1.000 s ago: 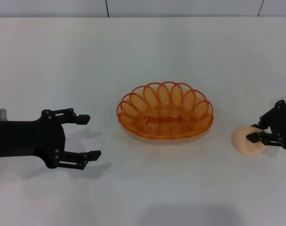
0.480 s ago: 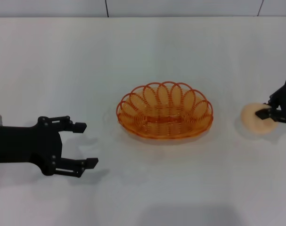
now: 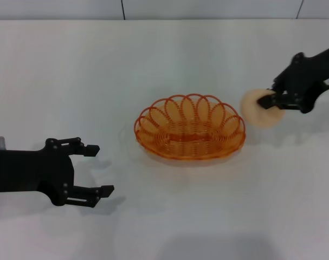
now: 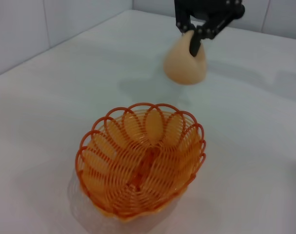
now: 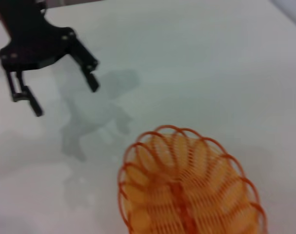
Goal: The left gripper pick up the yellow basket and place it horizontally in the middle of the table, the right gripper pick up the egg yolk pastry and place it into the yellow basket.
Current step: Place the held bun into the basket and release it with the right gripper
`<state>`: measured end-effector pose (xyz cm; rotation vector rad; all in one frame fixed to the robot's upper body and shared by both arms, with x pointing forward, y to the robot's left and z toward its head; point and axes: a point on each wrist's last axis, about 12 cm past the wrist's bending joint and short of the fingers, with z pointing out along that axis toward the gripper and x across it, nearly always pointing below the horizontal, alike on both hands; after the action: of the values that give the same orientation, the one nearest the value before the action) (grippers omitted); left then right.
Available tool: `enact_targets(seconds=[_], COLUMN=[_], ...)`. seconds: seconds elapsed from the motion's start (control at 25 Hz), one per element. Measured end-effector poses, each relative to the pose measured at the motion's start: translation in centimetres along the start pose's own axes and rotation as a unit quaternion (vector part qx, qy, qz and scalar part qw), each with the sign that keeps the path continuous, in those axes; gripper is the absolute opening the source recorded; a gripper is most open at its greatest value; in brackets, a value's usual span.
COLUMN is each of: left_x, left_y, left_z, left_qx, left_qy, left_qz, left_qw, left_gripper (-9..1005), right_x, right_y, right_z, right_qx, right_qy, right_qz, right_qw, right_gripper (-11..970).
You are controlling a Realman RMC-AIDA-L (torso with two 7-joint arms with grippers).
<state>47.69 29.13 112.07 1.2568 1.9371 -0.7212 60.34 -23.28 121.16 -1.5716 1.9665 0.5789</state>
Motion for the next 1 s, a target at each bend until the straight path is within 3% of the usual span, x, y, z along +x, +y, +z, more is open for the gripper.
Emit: enact_targets(seconds=[0.08, 0.2, 0.56, 1.0], left_x=[0.1, 0.1, 0.0, 0.0], left_y=[0.0, 0.1, 0.3, 0.7], left_z=[0.0, 0.0, 0.2, 0.4], left_qx=[-0.002, -0.006, -0.011, -0.018], left_qy=[-0.001, -0.002, -0.001, 0.0], left_qz=[-0.003, -0.004, -0.003, -0.003], left_qw=[1.0, 1.0, 1.0, 1.0], left_gripper=[890, 890, 889, 889], right_x=[-2.2, -3.5, -4.7, -6.1], right_y=[0.2, 0.2, 0.3, 1.0], right_z=[1.4, 2.7, 6.4, 8.7], right_qx=[-0.013, -0.01, -0.01, -0.019], right_qy=[0.015, 0.03, 0.059, 0.038], right_qz=[-0.019, -0.027, -0.025, -0.032], right_qw=[1.0, 0.999, 0.998, 0.999], right_gripper=[47, 45, 43, 41])
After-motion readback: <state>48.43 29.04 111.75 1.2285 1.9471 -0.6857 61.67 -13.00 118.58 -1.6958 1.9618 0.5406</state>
